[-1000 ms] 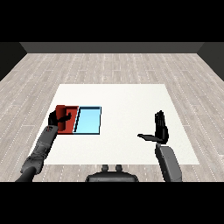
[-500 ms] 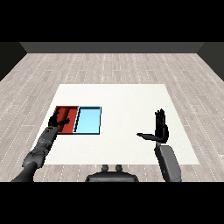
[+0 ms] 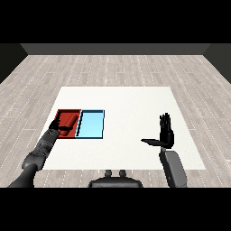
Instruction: Pick the red can and put it in the red box
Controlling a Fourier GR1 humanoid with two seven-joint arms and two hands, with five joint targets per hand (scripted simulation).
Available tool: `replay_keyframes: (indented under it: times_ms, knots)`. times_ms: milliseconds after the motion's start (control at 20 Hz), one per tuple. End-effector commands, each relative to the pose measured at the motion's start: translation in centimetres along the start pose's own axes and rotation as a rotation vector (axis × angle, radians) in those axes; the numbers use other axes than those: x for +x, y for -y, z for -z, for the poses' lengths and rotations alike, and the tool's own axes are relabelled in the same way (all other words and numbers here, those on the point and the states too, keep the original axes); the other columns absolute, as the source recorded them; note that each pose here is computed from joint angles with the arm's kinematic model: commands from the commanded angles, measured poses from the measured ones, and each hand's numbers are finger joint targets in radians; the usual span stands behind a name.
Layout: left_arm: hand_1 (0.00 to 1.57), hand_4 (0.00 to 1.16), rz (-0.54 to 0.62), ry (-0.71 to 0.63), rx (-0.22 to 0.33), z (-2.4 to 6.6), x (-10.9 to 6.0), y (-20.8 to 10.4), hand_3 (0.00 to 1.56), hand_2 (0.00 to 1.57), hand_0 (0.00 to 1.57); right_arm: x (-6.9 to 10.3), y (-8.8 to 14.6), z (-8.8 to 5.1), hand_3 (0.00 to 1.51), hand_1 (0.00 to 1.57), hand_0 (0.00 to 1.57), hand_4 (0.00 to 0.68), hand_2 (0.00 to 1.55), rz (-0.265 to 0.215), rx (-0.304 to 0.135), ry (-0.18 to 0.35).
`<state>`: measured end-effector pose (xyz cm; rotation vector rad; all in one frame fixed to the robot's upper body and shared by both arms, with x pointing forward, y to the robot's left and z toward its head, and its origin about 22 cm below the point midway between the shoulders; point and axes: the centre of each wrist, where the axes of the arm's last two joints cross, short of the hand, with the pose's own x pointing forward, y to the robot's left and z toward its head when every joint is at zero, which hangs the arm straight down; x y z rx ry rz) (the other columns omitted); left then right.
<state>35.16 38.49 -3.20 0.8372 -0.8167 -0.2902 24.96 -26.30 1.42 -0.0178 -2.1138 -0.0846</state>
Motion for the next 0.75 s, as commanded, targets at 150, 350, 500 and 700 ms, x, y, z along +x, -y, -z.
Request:
replay_keyframes:
  times_ms: [150,350,500,700]
  knots:
    - [0.0,0.0,-0.196,0.059,0.118,-0.2,-1.2,0.5,0.0,0.0,0.0,0.4,0.1,-0.2,0.0,0.0,0.0,0.0,0.0,0.027,0.01,0.014]
    - [0.0,0.0,-0.527,0.324,0.211,-0.28,0.8,0.1,0.0,0.0,0.0,0.5,-0.4,0.1,0.0,0.0,0.0,0.0,0.0,0.018,0.025,0.024]
    - [0.0,0.0,-0.724,0.612,0.239,-0.43,5.6,-2.1,0.0,0.0,0.0,-0.3,0.0,-0.5,0.0,0.0,0.0,0.0,0.0,0.046,0.037,0.016]
    - [0.0,0.0,-0.826,0.875,0.176,-1.83,7.5,-0.3,0.0,0.0,0.0,0.8,-0.3,-0.6,0.0,0.0,0.0,0.0,0.0,0.057,0.062,0.015]
